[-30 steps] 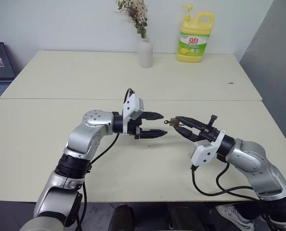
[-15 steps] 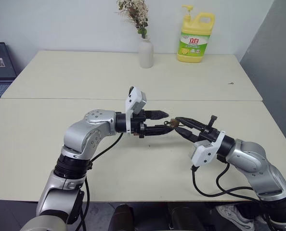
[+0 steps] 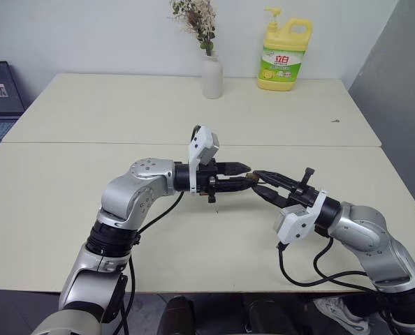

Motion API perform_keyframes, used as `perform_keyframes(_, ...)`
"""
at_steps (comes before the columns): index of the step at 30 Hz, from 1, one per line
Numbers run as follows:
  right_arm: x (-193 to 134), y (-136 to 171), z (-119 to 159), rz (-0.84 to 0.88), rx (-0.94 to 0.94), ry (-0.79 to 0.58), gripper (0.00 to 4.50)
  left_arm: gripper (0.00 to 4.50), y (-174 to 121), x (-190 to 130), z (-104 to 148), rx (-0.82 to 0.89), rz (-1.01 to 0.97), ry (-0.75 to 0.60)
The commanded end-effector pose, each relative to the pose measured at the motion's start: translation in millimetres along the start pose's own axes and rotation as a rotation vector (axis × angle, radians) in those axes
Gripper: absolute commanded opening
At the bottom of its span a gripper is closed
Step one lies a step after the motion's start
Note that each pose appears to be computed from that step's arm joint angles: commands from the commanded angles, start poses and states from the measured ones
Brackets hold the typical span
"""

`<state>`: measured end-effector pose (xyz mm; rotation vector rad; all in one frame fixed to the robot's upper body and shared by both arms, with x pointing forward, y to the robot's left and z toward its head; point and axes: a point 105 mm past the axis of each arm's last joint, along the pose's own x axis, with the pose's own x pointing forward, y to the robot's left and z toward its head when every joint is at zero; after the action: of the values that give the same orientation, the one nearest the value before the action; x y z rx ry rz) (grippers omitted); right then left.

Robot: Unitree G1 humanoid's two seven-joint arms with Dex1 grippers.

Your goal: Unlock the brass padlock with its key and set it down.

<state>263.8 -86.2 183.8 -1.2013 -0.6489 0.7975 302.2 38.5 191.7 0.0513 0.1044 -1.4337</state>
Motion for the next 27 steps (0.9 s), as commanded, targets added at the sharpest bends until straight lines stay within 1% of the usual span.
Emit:
perform_keyframes(1, 0, -9, 13, -0.029, -0.036, -0.05, 0.94, 0.59, -2, 1, 9, 0.05, -0.01, -0.014)
perform_keyframes(2, 0, -9, 13, -0.029, -0.038, -0.051, 0.94, 0.26, -2, 1, 9, 0.049, -0.011, -0.013)
perform_keyframes(3, 0, -9, 13, -0.03, -0.041, -0.053, 0.94, 0.16, -2, 1, 8, 0.05, -0.012, -0.013)
perform_keyframes(9, 0, -10, 14, -0.032, -0.064, -0.055, 0.94, 0.16, -3, 1, 6, 0.051, -0.013, -0.007)
perform_keyframes(13, -5, -10, 5, -0.029, -0.03, -0.013, 0.94, 0.16, -1, -1, 6, 0.053, -0.008, -0.006)
perform_keyframes(15, -9, -15, -1, -0.052, -0.007, 0.017, 1.66, 0.16, -1, -2, 6, 0.055, -0.005, -0.007)
perform_keyframes(16, -13, -15, -5, -0.047, 0.006, 0.04, 1.92, 0.16, 0, -2, 7, 0.057, -0.003, -0.009)
perform_keyframes(20, -30, -7, -17, 0.034, 0.049, 0.11, 3.31, 0.16, 1, -3, 10, 0.063, 0.004, -0.016)
perform_keyframes(22, -44, -6, -18, 0.046, 0.107, 0.12, 3.33, 0.16, 3, -6, 10, 0.063, 0.008, -0.016)
perform_keyframes(25, -50, -5, 2, 0.078, 0.158, 0.026, 3.33, 0.16, 3, -9, 10, 0.058, -0.006, -0.013)
perform_keyframes(27, -46, -7, 16, 0.074, 0.201, -0.042, 2.94, 0.16, 1, -10, 10, 0.057, -0.03, -0.011)
